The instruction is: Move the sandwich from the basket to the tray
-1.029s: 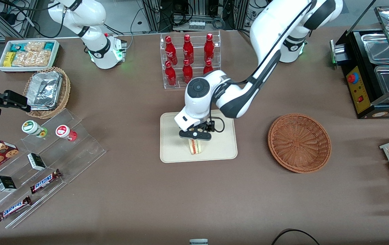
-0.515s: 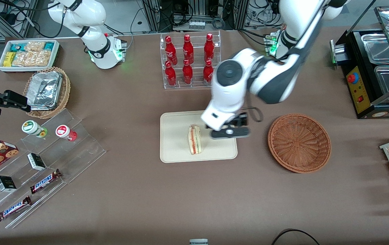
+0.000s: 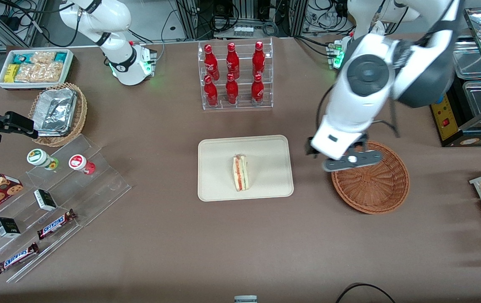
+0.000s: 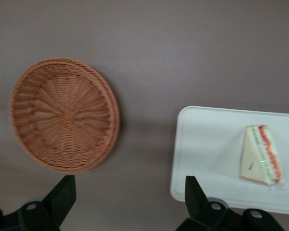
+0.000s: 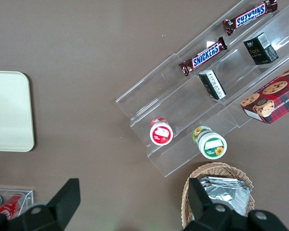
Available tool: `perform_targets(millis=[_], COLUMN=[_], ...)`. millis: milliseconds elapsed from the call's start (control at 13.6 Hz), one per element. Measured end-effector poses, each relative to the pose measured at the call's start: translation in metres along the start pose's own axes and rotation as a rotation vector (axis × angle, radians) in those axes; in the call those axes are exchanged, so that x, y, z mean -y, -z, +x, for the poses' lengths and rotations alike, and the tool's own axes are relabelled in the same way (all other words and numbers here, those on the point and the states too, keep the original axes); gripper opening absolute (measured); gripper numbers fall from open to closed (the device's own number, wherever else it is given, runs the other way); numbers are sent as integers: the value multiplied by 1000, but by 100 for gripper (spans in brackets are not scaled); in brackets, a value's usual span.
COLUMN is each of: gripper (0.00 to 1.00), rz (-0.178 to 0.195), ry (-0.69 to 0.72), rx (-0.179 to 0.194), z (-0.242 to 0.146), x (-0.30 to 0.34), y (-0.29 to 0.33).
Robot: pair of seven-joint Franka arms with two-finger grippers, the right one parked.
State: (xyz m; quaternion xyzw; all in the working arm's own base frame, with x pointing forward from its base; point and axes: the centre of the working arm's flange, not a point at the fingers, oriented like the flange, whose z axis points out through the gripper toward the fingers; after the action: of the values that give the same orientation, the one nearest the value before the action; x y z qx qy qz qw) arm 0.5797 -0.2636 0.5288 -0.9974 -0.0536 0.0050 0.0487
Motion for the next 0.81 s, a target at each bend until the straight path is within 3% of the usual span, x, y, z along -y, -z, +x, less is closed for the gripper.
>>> perform_targets(millis=[294,809], gripper=[100,100], rz=[-24,-1], ry=[-47,-143], rx=[60,137], z=[9,-4], x=[74,172], y=[25,59])
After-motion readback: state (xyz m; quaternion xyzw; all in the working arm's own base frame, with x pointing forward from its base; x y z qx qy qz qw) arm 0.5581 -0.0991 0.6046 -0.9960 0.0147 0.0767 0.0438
